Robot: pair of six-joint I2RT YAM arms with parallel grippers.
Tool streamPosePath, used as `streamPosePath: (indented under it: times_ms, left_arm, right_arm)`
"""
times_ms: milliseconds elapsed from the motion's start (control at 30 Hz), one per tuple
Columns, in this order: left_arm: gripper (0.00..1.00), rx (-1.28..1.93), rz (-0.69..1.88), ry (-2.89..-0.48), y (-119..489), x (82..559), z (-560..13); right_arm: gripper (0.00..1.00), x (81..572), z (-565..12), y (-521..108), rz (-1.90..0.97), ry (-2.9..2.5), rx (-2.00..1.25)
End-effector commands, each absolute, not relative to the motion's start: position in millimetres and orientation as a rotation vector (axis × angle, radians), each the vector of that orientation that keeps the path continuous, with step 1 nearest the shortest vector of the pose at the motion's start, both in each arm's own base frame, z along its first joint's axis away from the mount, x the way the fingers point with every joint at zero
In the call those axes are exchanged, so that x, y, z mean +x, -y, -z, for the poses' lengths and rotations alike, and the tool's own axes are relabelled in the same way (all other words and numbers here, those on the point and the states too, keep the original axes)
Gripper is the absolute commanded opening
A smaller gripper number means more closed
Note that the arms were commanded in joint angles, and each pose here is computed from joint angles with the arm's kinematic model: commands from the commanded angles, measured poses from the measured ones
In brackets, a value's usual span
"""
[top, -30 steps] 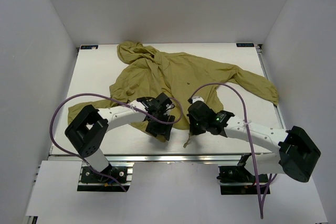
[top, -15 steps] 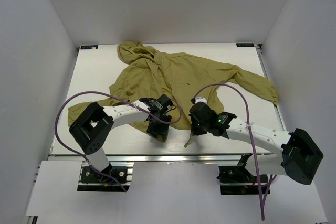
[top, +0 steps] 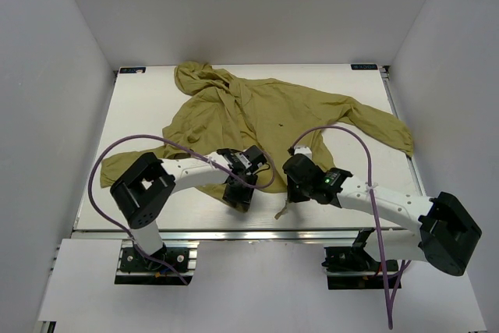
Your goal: Zip up the jacket
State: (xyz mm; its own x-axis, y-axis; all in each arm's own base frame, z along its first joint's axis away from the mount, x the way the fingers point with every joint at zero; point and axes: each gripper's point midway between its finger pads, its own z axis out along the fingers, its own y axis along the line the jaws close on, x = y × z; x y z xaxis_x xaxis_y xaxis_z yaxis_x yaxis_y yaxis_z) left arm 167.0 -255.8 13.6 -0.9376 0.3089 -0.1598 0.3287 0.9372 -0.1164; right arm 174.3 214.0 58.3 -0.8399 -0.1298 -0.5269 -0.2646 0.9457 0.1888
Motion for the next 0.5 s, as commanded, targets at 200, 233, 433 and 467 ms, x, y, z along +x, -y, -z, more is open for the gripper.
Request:
streamPosePath:
  times_ms: [200, 233, 433, 467]
  left_arm:
    - [0.29, 0.473, 0.059, -3.026, 250, 153, 21]
    - [0.26, 0.472, 0.065, -3.022, 251, 154, 22]
    - [0.00, 0.466, 0.069, -2.939, 258, 172, 10]
    - [0.00, 0.458, 0.088, -2.890, 264, 182, 1]
  right_arm:
    - [0.00, 179, -61, -201, -0.289, -2.549, -0.183]
    - [0.00, 179, -61, -201, -0.290, -2.545, -0.177]
    - [0.00, 182, -67, -211, -0.363, -2.507, -0.200]
    - [0.00, 184, -70, -215, -0.386, -2.486, -0.226]
